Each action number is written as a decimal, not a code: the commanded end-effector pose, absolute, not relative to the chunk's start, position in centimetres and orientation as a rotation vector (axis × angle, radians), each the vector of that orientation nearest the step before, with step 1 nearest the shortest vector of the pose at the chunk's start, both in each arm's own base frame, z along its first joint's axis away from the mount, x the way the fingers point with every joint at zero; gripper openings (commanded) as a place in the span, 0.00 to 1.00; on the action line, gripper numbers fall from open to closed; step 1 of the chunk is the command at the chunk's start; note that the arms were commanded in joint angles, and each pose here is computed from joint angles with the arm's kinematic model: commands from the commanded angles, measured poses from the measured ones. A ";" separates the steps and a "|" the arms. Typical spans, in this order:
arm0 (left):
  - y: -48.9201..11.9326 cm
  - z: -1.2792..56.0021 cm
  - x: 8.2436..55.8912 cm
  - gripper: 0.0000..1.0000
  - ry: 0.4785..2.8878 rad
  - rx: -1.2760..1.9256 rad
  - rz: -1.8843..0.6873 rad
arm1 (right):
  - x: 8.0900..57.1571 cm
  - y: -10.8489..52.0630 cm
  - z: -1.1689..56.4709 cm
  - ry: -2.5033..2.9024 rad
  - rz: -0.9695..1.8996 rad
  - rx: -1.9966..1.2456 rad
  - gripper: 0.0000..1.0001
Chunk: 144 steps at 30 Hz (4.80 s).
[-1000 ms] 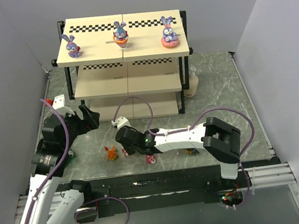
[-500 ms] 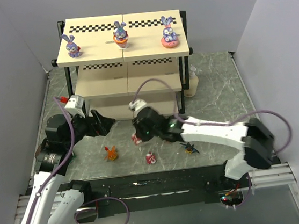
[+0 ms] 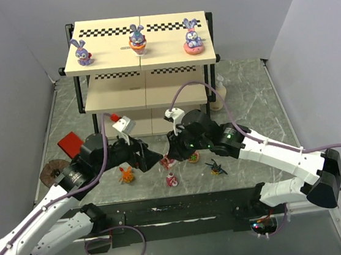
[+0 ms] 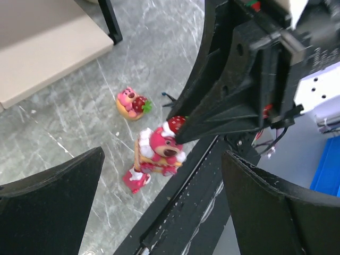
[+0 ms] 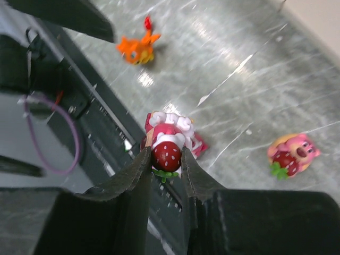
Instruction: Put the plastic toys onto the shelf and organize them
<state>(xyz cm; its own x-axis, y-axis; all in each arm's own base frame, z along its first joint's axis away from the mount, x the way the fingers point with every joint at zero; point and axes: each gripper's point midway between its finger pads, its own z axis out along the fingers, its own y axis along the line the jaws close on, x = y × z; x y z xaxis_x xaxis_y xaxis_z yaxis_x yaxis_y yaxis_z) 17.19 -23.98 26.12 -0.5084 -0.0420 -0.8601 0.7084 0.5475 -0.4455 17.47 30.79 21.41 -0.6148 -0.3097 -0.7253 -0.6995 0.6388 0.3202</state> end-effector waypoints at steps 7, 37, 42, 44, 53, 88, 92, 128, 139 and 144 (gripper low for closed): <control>-28.3 25.7 14.7 0.97 1.835 0.727 -1.002 | 14.1 30.3 25.2 2.158 0.994 -0.878 0.00; -31.2 22.3 14.4 0.75 1.921 0.865 -0.795 | 13.8 29.6 26.0 2.144 1.008 -0.840 0.00; -31.1 22.1 14.3 0.82 1.921 0.869 -0.791 | 13.8 29.6 25.9 2.148 1.009 -0.843 0.00; -31.1 21.9 14.2 0.82 1.921 0.876 -0.793 | 13.9 29.6 25.9 2.150 1.009 -0.841 0.00; -31.2 21.3 13.8 0.89 1.940 0.910 -0.789 | 13.8 29.6 26.0 2.149 1.019 -0.840 0.00; -26.1 21.1 19.3 0.15 1.923 0.369 -0.535 | 19.5 25.2 26.2 2.124 0.696 -0.369 0.94; -23.9 20.4 21.3 0.15 1.901 0.172 -0.414 | 19.8 24.5 26.7 2.090 0.695 -0.304 0.95; -12.2 12.5 39.7 0.01 1.681 -0.319 -0.304 | 20.0 20.1 24.1 2.091 0.535 -0.237 0.96; -12.2 9.8 41.4 0.05 1.692 -0.413 -0.308 | 19.8 19.8 23.9 2.114 0.535 -0.231 0.96; -11.7 9.0 41.6 0.07 1.676 -0.454 -0.293 | 19.7 19.6 23.7 2.120 0.540 -0.215 0.96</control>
<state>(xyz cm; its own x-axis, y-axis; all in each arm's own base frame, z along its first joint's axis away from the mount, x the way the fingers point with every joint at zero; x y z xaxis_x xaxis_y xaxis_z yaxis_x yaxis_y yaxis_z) 40.13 -11.76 6.73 -0.2195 -0.3809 -0.8982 -0.1248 0.9240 -0.3614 19.58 20.02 23.08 -0.5803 0.0174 -0.8142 -0.3667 0.8871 0.2803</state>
